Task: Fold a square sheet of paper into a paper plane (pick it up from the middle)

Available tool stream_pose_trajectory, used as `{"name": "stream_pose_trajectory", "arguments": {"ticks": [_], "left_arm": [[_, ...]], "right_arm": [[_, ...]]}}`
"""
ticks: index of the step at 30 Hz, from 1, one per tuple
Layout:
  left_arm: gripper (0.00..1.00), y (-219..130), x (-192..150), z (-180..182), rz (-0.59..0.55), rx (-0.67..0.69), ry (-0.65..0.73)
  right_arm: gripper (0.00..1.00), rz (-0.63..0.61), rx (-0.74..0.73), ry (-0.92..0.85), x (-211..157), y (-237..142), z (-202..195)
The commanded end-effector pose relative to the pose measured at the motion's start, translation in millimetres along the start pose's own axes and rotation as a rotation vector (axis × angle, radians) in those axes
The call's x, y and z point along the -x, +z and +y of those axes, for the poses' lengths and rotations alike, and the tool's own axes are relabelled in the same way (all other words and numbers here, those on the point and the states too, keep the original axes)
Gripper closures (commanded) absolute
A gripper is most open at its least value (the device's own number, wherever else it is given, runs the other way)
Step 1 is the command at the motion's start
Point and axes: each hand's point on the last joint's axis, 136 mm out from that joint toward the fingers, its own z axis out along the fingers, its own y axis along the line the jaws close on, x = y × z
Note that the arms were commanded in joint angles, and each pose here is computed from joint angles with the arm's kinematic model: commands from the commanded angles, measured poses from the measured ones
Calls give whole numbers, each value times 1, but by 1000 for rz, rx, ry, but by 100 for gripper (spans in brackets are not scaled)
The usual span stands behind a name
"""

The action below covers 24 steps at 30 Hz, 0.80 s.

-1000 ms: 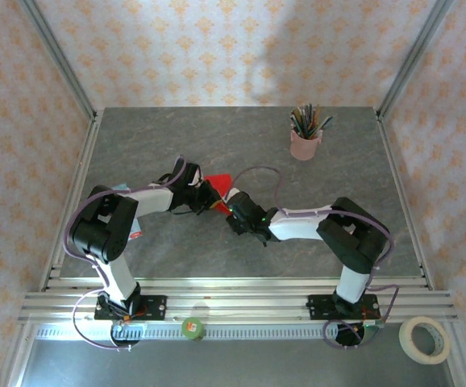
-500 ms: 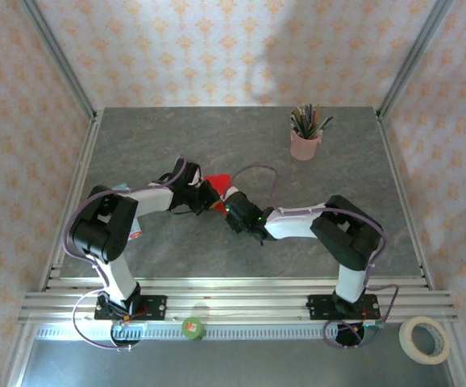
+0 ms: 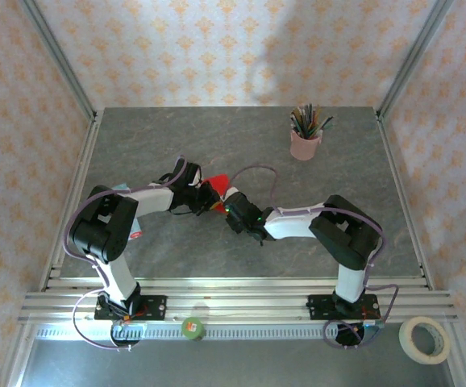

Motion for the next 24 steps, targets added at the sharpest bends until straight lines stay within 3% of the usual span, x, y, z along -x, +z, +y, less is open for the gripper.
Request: {"name": "stream_pose_trajectory", "arguments": {"ticks": [1,7,24], "left_arm": [[88,-8,4,-16,-25,-16,30],[88,-8,4,-19,-25,-21,31],[82,-12,8,-19,-39,-13,33]], "right_arm": [[69,-22,-18,-8,9,1,1],[68,-29,-20,-9,12,3,2],[85,-14,-13,-5,4,2,2]]}}
